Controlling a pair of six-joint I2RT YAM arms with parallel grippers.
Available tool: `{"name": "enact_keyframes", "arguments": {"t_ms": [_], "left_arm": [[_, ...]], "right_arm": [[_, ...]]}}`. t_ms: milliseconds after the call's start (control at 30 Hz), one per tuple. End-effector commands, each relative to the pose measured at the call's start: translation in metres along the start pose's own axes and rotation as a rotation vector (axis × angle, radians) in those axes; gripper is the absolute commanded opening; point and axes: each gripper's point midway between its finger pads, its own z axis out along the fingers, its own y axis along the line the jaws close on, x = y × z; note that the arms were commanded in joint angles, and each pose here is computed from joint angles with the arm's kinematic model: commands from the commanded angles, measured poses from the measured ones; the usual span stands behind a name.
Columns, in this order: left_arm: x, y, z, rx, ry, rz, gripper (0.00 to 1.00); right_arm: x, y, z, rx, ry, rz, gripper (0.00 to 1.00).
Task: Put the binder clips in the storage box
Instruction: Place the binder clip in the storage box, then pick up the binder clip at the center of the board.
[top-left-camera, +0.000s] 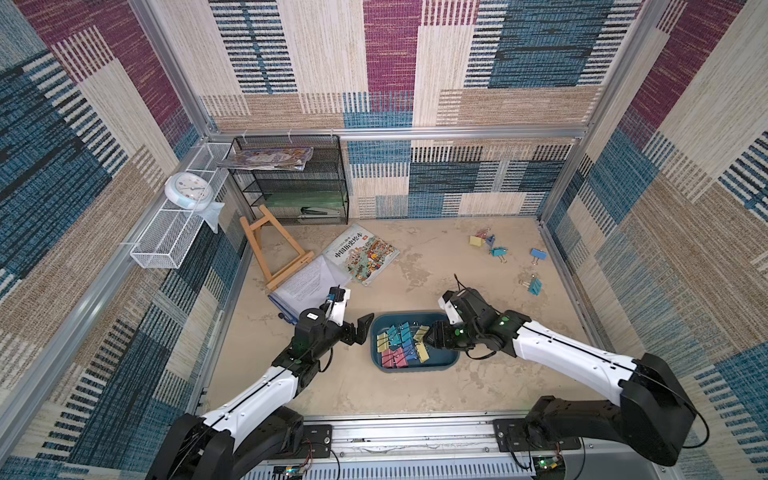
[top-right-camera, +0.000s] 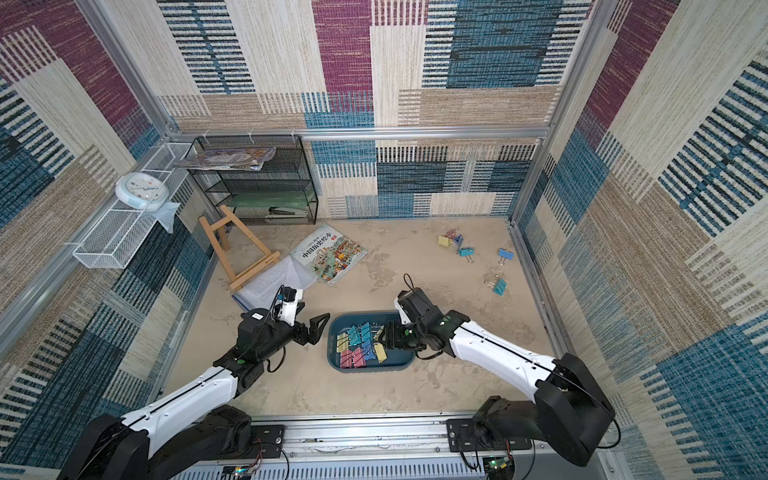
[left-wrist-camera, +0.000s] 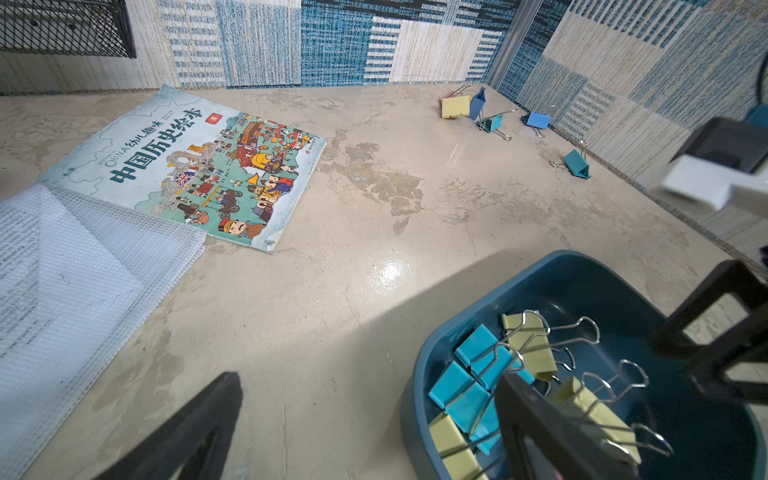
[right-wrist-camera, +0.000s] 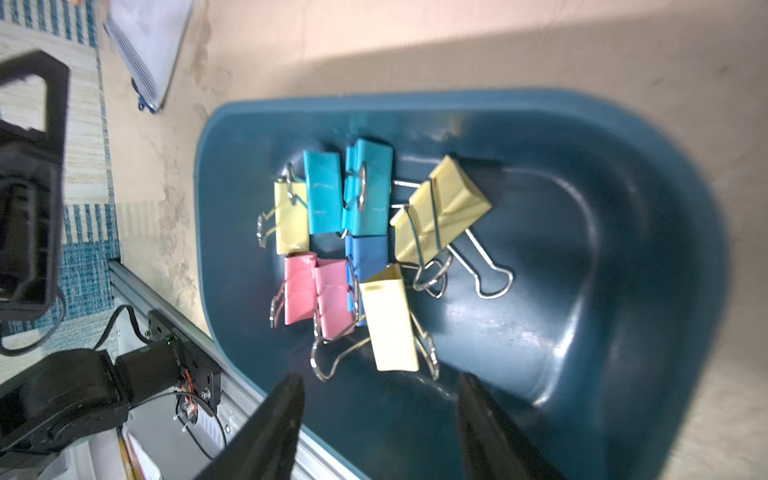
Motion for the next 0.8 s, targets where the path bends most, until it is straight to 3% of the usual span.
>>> {"name": "enact_keyframes", "arguments": {"t_ms": [0, 167, 333, 500, 767], "left_arm": [[-0.021, -0.007, -0.008, 0.023, -0.068, -0.034, 0.99], [-0.075, -0.025, -0.033, 0.046, -0.199, -0.281, 0.96], [-0.096, -0.059, -0.032, 0.106, -0.094, -0.498, 0.88], [-0.107, -0.11, -0.017, 0.243, 0.036, -0.503, 0.84], [-0.097, -0.181, 0.024, 0.484, 0.251, -0.365, 0.85]], "right_arm": [[-0.029, -0.023, -0.03, 0.175, -0.169, -0.021, 0.72], [-0.1, -0.049, -0.084, 0.359, -0.443, -0.021, 0.79], [-0.162, -0.152, -0.126, 0.705, -0.5, 0.213, 0.79], [-0.193, -0.242, -0.141, 0.978, -0.44, 0.325, 0.79], [-0.218, -0.318, -0.111, 1.041, -0.249, 0.259, 0.75]]}}
